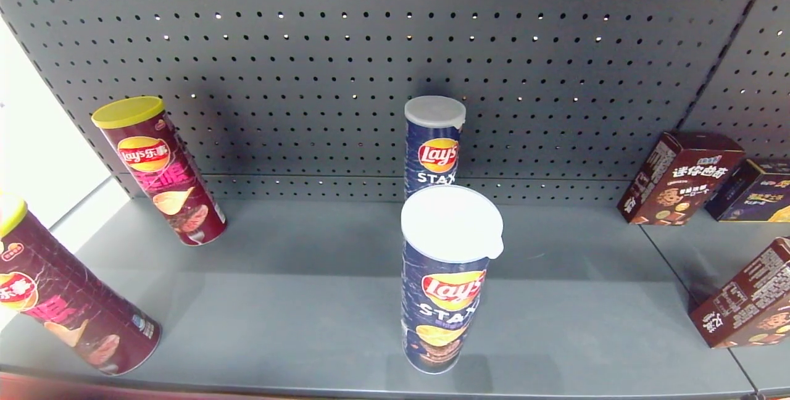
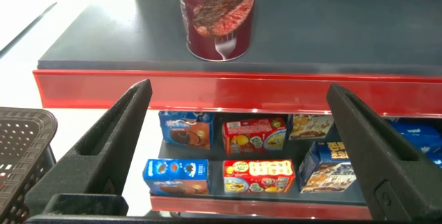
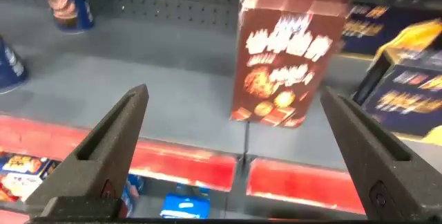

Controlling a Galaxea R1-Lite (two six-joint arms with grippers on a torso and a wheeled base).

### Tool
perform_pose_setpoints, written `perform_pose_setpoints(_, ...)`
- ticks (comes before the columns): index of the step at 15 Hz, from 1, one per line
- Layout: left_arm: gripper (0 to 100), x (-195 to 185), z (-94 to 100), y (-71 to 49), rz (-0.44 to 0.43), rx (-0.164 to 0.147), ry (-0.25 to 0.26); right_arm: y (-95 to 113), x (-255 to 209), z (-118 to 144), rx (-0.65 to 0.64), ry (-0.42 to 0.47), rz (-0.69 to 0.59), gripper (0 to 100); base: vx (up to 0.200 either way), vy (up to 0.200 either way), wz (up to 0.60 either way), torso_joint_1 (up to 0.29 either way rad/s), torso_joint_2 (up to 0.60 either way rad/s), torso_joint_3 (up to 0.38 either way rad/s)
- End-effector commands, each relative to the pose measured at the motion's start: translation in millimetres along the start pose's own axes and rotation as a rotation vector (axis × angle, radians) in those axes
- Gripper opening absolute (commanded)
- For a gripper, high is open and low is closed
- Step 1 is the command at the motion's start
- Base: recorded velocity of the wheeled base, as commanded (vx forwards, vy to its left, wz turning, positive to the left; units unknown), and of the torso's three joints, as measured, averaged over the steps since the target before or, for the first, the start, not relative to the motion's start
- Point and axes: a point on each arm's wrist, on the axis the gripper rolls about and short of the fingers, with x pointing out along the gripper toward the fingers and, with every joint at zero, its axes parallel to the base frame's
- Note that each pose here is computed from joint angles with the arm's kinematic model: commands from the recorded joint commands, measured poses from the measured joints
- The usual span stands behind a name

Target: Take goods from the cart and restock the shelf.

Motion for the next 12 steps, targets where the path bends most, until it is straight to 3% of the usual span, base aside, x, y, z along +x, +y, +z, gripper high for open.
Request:
perform_pose_setpoints(1,100,0.0,0.1,0.0,0.002,-0.001,0.000,0.6,-1.2,-1.8,0.031,-0.011,-0.088,100,0.000,0.000,0.00,0.000,0.00,0.000)
perform_pose_setpoints(4,100,0.1,-0.3,0.0,0.003,-0.001,0.002,-2.5,-5.2,-3.3,0.070,-0.051,-0.223,100,0.000,0.000,0.00,0.000,0.00,0.000)
perform_pose_setpoints(7,100,0.1,-0.2,0.0,0.003,-0.001,0.000,-0.6,-4.9,-2.9,0.063,-0.052,-0.138,100,0.000,0.000,0.00,0.000,0.00,0.000)
perform_pose_setpoints(8,100,0.1,-0.2,0.0,0.003,-0.001,0.000,-1.1,-4.9,-4.0,0.066,-0.044,-0.167,100,0.000,0.000,0.00,0.000,0.00,0.000)
perform_pose_setpoints(9,100,0.1,-0.2,0.0,0.003,0.001,0.000,-4.1,-6.2,-4.8,0.070,-0.019,-0.309,100,0.000,0.000,0.00,0.000,0.00,0.000)
perform_pose_setpoints(11,100,0.1,-0.2,0.0,0.003,-0.001,0.000,-3.7,-6.1,-5.5,0.071,-0.021,-0.288,100,0.000,0.000,0.00,0.000,0.00,0.000)
perform_pose_setpoints(12,100,0.1,-0.2,0.0,0.003,-0.001,0.000,-1.6,-5.2,-6.0,0.076,-0.029,-0.187,100,0.000,0.000,0.00,0.000,0.00,0.000)
